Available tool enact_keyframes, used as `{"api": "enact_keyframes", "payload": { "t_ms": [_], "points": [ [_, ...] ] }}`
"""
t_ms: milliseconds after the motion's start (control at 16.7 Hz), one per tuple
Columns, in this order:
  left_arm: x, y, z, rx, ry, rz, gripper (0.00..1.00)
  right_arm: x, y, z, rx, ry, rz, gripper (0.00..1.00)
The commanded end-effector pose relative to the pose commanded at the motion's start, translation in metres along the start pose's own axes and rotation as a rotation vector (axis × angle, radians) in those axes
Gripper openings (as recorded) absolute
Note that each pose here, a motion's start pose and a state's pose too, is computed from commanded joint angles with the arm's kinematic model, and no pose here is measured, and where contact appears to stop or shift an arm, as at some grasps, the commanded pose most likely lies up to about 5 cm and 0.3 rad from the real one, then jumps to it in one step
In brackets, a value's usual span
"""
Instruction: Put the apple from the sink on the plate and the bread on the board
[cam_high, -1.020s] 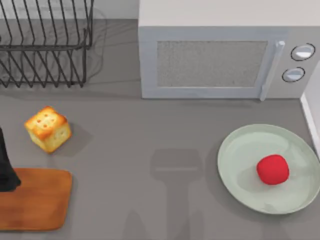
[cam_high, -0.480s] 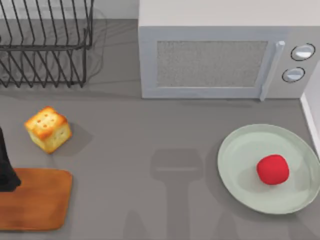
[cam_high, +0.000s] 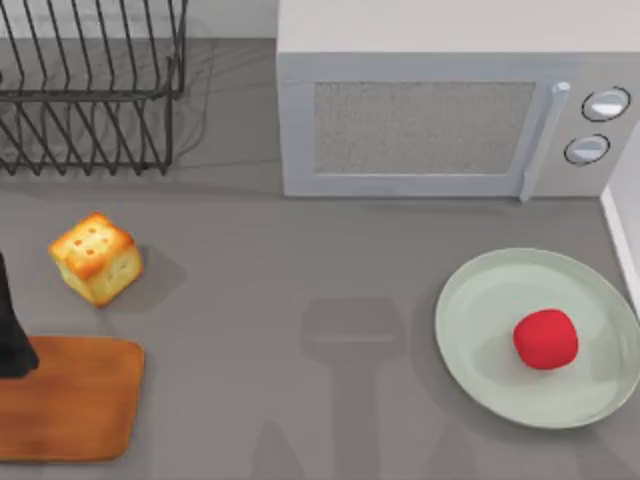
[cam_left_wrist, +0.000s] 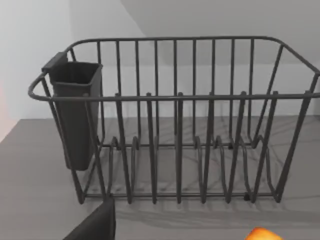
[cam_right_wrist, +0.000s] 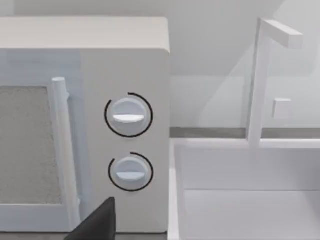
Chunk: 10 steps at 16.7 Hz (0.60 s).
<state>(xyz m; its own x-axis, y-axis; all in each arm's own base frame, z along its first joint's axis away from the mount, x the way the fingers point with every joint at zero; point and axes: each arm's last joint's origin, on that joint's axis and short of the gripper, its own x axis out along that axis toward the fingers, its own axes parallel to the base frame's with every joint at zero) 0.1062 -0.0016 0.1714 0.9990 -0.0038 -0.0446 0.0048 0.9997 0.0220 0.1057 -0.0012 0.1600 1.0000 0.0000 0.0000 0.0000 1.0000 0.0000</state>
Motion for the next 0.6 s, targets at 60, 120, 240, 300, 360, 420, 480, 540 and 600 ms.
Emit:
{"api": "enact_keyframes", "payload": {
  "t_ms": [60, 120, 240, 300, 360, 420, 480, 540, 600],
  "points": [
    [0.001, 0.000, 0.007, 0.014, 0.030, -0.004, 1.00, 0.000, 0.000, 0.000, 0.000, 0.000, 0.000, 1.00],
    [0.002, 0.000, 0.016, 0.032, 0.068, -0.011, 1.00, 0.000, 0.000, 0.000, 0.000, 0.000, 0.000, 1.00],
    [0.009, -0.001, 0.036, 0.075, 0.170, -0.030, 1.00, 0.000, 0.000, 0.000, 0.000, 0.000, 0.000, 1.00],
    [0.015, -0.002, 0.046, 0.100, 0.233, -0.044, 1.00, 0.000, 0.000, 0.000, 0.000, 0.000, 0.000, 1.00],
    [0.023, -0.003, 0.056, 0.126, 0.305, -0.060, 1.00, 0.000, 0.000, 0.000, 0.000, 0.000, 0.000, 1.00],
    [0.034, -0.004, 0.065, 0.154, 0.384, -0.079, 1.00, 0.000, 0.000, 0.000, 0.000, 0.000, 0.000, 1.00],
    [0.047, -0.005, 0.072, 0.182, 0.467, -0.101, 1.00, 0.000, 0.000, 0.000, 0.000, 0.000, 0.000, 1.00],
    [0.062, -0.007, 0.078, 0.211, 0.553, -0.125, 1.00, 0.000, 0.000, 0.000, 0.000, 0.000, 0.000, 1.00],
    [0.077, -0.009, 0.083, 0.241, 0.639, -0.152, 1.00, 0.000, 0.000, 0.000, 0.000, 0.000, 0.000, 1.00]
  ]
}}
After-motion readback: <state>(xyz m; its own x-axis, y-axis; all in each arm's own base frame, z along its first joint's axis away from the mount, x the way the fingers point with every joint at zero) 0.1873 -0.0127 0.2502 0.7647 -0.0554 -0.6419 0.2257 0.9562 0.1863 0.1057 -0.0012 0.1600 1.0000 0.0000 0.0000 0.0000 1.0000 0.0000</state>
